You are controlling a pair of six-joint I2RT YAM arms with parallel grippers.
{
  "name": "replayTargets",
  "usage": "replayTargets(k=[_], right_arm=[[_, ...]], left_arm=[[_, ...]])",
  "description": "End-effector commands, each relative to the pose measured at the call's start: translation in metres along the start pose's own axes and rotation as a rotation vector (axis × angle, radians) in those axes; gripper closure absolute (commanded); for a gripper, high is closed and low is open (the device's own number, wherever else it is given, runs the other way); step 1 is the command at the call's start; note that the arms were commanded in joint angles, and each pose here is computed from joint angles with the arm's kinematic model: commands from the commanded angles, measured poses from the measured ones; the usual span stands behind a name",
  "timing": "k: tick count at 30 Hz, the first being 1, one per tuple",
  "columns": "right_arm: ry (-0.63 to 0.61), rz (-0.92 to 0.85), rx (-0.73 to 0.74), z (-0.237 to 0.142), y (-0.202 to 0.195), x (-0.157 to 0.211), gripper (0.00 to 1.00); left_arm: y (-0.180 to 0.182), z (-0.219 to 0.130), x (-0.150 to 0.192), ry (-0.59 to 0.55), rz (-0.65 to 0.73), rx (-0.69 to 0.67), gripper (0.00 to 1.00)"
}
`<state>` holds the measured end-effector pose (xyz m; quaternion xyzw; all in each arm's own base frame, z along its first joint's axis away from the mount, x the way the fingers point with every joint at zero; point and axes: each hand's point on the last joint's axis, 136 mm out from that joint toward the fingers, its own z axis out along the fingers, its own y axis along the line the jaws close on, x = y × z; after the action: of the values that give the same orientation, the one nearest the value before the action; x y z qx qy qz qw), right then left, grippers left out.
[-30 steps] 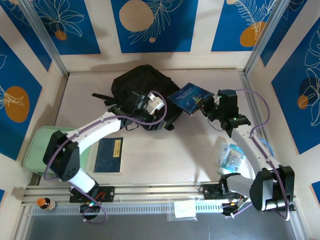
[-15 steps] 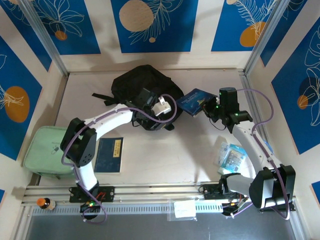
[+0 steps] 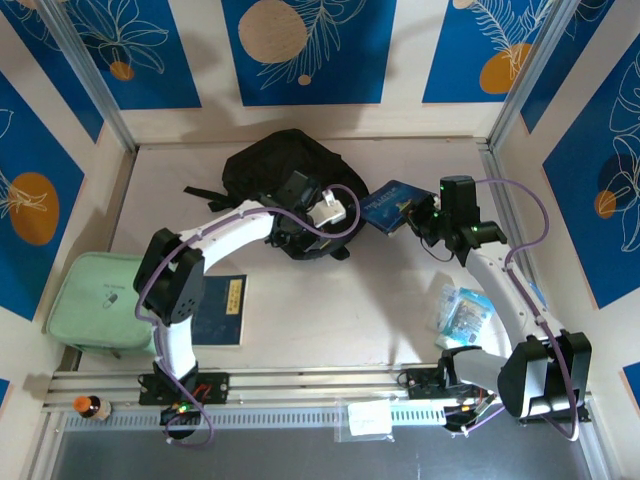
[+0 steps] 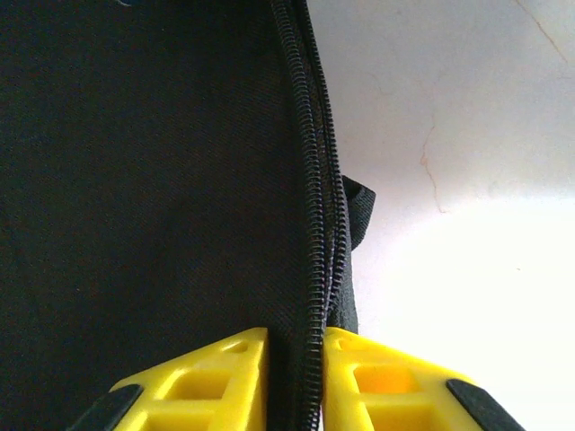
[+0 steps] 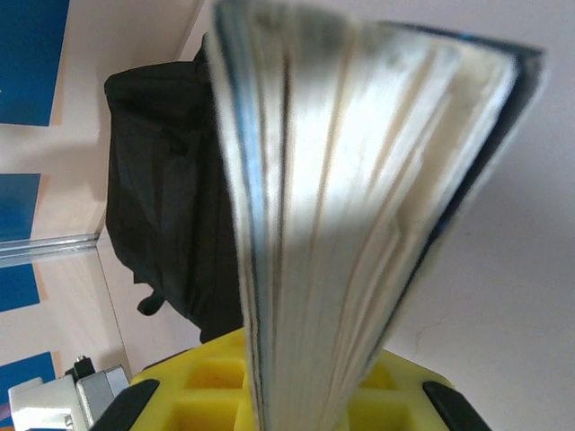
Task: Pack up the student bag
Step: Open the student bag at the top-center of the table.
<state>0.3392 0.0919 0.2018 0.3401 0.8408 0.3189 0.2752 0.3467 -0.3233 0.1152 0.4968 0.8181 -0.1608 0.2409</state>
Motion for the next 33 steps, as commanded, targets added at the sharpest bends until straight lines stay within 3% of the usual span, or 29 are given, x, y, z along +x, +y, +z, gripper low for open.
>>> replayTargets(k=[1,9,13,18,25,33], right_arm=[[-0.012,-0.033,-0.09,-0.011,0.016,0.0,1.0],[0.008,-0.043,-0.113,-0.006,0.018,0.002,1.0],[0.004,-0.045,-0.114,-0.006,0.019,0.0,1.0],[0.011,-0.039,-0.113,-0.007,0.019,0.001,1.0],[0.014,-0.024,-0.124,-0.007,0.02,0.0,1.0],[0.008,-0.03,-0.156,-0.016,0.023,-0.002,1.0]], left_arm=[[-0.005,-0.005,-0.001,-0.002,-0.05,0.083,0.82],[0.001,-0.011,-0.002,-0.012,-0.167,0.2,0.86],[0.007,-0.007,-0.002,-0.009,-0.174,0.168,0.87],[0.011,-0.008,-0.003,-0.04,-0.125,0.129,0.76],[0.012,-0.001,0.01,0.023,-0.01,0.034,0.71],[0.037,0.003,0.013,0.108,0.056,-0.114,0.7]])
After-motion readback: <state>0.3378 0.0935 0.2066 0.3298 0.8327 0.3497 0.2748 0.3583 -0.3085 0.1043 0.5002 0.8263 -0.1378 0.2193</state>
